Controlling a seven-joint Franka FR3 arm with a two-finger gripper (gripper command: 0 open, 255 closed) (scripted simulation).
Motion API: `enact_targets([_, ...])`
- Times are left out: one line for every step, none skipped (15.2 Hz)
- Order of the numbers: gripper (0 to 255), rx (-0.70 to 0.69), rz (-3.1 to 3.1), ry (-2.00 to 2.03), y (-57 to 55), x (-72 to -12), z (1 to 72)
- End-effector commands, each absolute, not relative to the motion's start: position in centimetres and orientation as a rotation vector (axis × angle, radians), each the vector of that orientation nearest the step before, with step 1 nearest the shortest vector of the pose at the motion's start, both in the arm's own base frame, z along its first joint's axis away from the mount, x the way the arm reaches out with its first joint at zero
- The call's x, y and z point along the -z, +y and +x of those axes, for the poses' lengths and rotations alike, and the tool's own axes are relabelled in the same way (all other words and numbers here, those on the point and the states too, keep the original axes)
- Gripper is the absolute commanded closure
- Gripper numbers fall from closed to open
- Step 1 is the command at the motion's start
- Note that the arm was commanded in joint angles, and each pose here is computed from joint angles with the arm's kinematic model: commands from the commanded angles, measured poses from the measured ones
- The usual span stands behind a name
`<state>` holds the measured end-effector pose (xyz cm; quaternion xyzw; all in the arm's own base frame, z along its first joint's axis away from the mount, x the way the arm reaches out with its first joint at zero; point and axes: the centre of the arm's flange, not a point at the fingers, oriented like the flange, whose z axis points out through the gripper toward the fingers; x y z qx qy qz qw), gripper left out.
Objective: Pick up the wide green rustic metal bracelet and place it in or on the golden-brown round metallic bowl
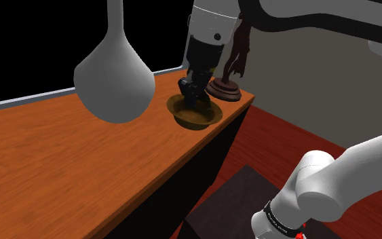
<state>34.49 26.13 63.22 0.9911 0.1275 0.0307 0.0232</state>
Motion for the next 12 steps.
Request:
enact_targets([255, -0.095, 3.068, 0.395, 26.1, -63.2, 34.5])
enact_targets([255, -0.095, 3.068, 0.395, 26.1, -63.2, 34.5])
enact_targets([255, -0.095, 3.068, 0.395, 26.1, -63.2, 34.5])
enact_targets([0, -0.095, 3.068, 0.395, 26.1, -63.2, 34.5])
enact_targets([0, -0.095, 3.068, 0.395, 26.1, -63.2, 34.5])
enact_targets([0, -0.095, 3.068, 0.395, 26.1, -63.2, 34.5])
enact_targets([0, -0.095, 3.068, 0.395, 26.1, -63.2, 34.5])
enact_targets([0, -0.095, 3.068, 0.395, 26.1, -63.2, 34.5])
enact_targets([0, -0.095, 3.068, 0.395, 26.1, -63.2, 34.5])
enact_targets([0, -0.095, 3.068, 0.395, 26.2, -64.5, 34.4])
enact_targets([0, -0.095, 3.068, 0.395, 26.2, -65.8, 34.3])
enact_targets([0, -0.095, 3.068, 0.395, 26.3, -67.2, 34.2])
